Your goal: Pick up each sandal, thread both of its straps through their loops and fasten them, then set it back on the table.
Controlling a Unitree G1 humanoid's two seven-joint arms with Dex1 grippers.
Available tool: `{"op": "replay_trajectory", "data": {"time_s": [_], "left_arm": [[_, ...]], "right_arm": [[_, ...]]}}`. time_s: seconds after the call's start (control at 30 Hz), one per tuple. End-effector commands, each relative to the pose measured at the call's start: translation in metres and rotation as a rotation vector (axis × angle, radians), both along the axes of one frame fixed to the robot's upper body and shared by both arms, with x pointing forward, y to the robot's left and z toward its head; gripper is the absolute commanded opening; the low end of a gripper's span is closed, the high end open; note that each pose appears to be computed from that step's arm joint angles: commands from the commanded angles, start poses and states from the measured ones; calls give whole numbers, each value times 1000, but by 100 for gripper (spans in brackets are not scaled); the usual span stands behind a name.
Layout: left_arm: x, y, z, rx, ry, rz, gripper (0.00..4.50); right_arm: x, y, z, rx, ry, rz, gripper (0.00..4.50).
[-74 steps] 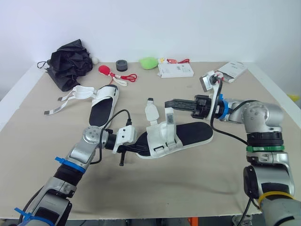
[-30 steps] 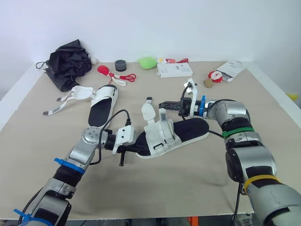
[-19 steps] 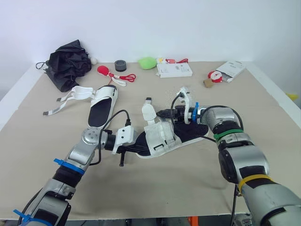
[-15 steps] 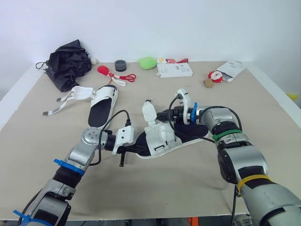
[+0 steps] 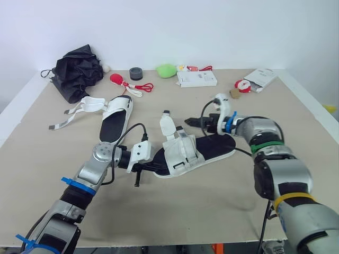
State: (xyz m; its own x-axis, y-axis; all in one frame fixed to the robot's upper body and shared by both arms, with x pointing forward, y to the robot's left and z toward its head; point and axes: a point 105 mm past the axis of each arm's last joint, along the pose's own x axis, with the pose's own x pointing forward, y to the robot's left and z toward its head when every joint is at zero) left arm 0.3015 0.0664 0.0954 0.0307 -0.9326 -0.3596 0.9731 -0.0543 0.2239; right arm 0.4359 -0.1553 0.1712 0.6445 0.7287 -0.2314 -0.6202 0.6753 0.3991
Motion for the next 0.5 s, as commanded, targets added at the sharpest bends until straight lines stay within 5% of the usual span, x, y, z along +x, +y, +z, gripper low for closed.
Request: {"op": "replay_trajectory", "data": {"time_s": [0.03,0.5], "left_arm": [[-11,2,-34,101,103,-20,0],[-9,3,-33,102,96,-21,0]], "right_arm": [[-6,0,40,80,-91,75,445],[-105,-8,-9,-47,-3,347,445]]}}
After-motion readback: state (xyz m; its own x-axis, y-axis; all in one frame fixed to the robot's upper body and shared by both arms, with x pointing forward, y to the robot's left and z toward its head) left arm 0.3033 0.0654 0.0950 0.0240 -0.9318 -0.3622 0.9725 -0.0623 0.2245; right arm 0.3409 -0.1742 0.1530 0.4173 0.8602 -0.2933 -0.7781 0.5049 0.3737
